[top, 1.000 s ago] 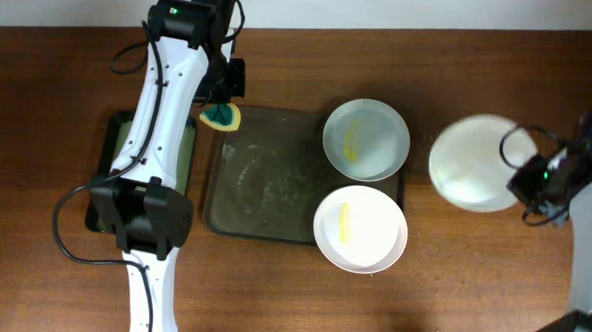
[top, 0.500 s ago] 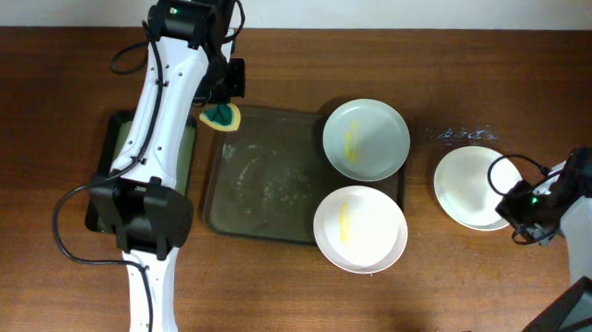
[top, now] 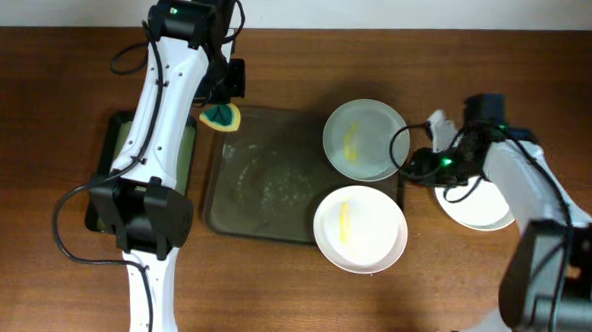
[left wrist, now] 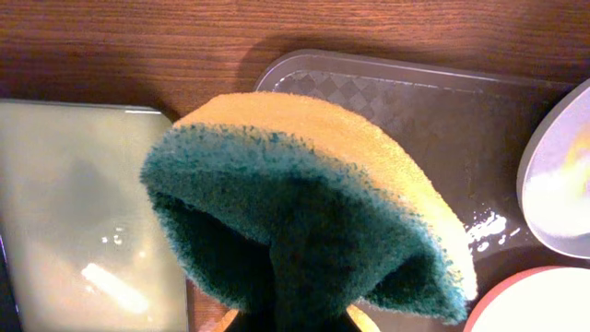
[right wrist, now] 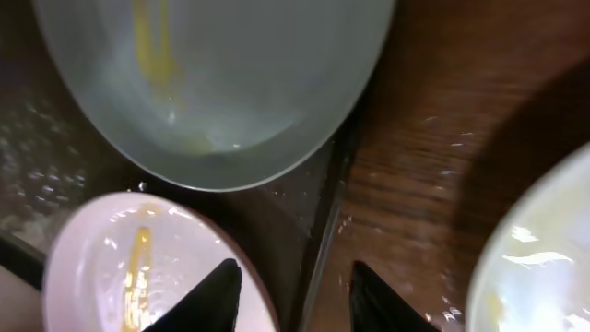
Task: Clean dirty plates on tray and stack at the side
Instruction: 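Carry the plate right with the right gripper and set it on the table, then release the plate and move the right gripper back toward the tray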
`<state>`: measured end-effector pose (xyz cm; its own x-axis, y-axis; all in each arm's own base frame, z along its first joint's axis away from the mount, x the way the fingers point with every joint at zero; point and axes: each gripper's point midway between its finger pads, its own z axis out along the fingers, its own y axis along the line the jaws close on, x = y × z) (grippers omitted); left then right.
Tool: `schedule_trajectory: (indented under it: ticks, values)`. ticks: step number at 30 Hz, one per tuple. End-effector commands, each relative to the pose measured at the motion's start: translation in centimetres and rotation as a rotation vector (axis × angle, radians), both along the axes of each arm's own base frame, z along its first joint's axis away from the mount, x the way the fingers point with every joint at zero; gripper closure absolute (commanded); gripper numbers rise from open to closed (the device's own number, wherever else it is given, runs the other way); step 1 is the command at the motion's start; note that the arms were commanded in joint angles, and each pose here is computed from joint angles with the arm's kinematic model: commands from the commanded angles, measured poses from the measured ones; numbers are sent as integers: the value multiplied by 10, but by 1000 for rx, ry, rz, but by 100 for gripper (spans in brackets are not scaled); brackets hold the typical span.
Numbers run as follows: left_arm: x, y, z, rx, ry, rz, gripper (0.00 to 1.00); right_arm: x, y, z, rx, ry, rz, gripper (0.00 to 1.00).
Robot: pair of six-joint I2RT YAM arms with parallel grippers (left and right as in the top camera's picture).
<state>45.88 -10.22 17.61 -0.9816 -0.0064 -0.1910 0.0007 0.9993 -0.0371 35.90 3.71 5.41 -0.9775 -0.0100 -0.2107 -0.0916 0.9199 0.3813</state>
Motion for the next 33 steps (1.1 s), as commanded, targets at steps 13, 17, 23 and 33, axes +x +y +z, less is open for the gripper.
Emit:
schedule_trajectory:
  ticks: [13,17,23,33]
  values:
    - [2,-1,7,-9,-22,-16,100,-1,1,-46,7,91,-77,88]
    - [2,-1,7,-9,-22,-16,100,-14,2,-55,12,131,-90,88]
    - [2,-1,7,-9,-22,-16,100,-12,2,-57,13,115,-89,96]
    - [2,-1,7,-9,-22,-16,100,14,-2,-53,-2,-1,-76,95]
